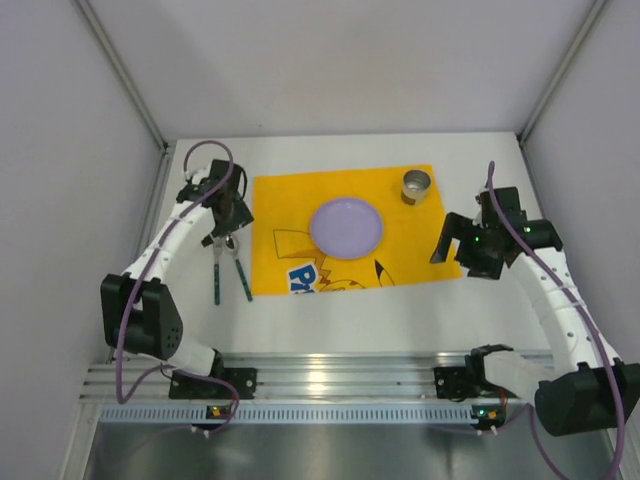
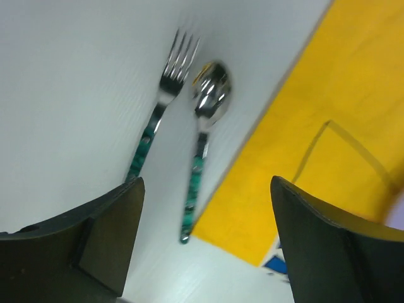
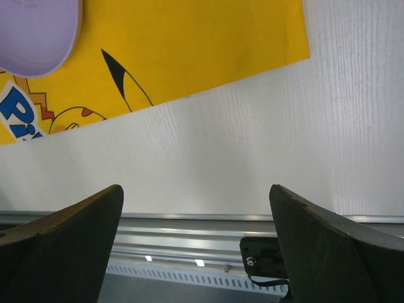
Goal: Set the dinner table for one person
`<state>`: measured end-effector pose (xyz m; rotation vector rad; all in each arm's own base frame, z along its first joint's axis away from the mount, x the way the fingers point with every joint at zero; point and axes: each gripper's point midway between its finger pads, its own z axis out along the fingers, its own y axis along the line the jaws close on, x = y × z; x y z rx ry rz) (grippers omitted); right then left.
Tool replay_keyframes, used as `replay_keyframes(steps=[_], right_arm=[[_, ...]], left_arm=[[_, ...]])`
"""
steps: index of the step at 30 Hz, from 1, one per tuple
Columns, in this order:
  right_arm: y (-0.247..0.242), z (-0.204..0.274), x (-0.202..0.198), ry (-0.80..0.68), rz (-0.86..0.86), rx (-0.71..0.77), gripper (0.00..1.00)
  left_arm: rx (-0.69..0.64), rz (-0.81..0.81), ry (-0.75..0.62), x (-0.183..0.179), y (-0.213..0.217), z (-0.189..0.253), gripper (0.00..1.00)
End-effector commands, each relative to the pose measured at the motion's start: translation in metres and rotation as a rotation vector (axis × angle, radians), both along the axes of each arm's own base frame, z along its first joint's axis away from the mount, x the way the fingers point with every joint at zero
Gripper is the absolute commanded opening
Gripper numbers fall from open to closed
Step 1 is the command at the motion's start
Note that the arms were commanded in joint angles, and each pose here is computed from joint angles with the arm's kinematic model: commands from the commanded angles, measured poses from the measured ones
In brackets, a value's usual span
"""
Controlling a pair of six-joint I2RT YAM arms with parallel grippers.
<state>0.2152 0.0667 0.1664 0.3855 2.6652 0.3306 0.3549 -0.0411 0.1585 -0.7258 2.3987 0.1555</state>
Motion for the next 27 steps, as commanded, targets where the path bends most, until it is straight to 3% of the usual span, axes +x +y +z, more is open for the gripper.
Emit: replay_keyframes(steps=[1,7,11,17,21,25,27], right_arm=[[0.015,0.009,0.013,-0.057,0.027,0.059,1.00],[0.020,0.017,0.024,-0.067,0.050,0.056,1.00],[0.021,0.020,0.026,-0.069,0.064,0.043,1.00],[0.020,0.019,0.022,-0.054,0.074,0.024,1.00],[0.019,0.019,0.022,-0.042,0.079,0.007,1.00],[0.016,0.021,0.024,-0.037,0.086,-0.020,1.00],[0.015,0.020,0.024,-0.026,0.085,-0.031,1.00]], left_arm=[[-0.085,-0.161,0.119,-0.032,-0.024,-0.050,0.84],[-0.121,-0.183,0.231,-0.056,-0.029,-0.093,0.79],[-0.063,-0.167,0.307,-0.059,-0.019,-0.109,0.78],[-0.052,-0.151,0.312,-0.054,-0.007,-0.119,0.72],[-0.034,-0.130,0.340,-0.052,0.005,-0.131,0.63],[-0.015,-0.113,0.367,-0.051,0.015,-0.146,0.42],[-0.023,-0.096,0.386,-0.052,0.020,-0.156,0.41]])
